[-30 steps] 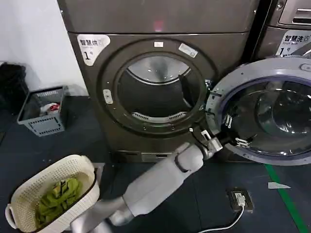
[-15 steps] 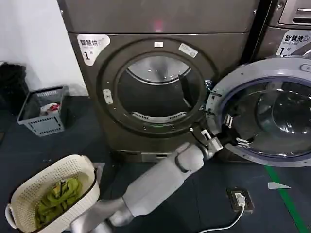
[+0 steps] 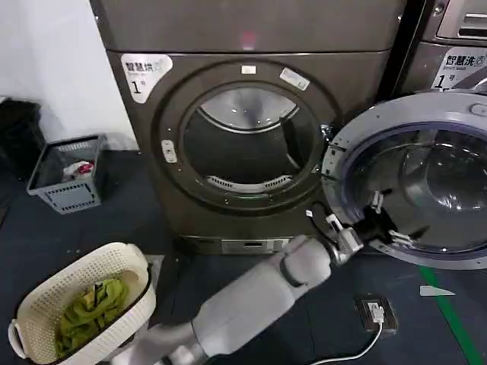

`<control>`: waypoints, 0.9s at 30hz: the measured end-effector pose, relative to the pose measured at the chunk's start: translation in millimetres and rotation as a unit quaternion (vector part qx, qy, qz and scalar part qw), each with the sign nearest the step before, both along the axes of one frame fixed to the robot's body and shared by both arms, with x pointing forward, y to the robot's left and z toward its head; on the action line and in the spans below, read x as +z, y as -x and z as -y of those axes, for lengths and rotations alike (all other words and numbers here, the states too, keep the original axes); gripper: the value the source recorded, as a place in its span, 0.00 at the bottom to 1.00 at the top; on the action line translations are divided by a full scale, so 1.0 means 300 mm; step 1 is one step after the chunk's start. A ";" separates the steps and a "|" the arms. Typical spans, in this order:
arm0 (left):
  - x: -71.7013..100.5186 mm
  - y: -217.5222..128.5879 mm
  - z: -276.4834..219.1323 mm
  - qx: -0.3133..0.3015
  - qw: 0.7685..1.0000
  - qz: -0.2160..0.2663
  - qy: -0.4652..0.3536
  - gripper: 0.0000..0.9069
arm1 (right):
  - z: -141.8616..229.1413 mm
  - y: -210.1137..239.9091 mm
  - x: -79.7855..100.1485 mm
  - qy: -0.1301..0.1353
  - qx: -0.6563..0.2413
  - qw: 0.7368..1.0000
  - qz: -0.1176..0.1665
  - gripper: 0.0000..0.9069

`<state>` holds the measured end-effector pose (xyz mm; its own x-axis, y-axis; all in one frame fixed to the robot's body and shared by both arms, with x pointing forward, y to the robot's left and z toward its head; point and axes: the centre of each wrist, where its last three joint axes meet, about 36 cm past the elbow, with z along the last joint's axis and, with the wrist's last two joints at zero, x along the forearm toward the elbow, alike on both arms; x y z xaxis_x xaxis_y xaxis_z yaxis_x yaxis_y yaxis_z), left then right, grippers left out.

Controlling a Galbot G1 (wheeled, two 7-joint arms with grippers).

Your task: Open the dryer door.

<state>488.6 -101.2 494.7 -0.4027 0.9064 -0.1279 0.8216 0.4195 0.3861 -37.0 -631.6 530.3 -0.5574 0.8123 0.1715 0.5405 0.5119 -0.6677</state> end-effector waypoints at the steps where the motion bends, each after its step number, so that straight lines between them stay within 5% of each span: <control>1: 0.004 0.023 -0.001 -0.006 1.000 -0.006 0.001 1.00 | 0.000 0.000 -0.001 0.000 0.000 1.000 0.000 1.00; 27: -0.082 0.350 -0.829 0.023 0.994 -0.024 -0.102 1.00 | 0.008 -0.017 -0.037 -0.013 0.012 1.000 -0.002 1.00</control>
<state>383.7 147.3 470.2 -0.4447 0.8923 0.0772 0.8236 0.3735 0.4269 -32.0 -633.9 519.1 -0.5766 0.7937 0.1939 0.5255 0.5420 -0.6558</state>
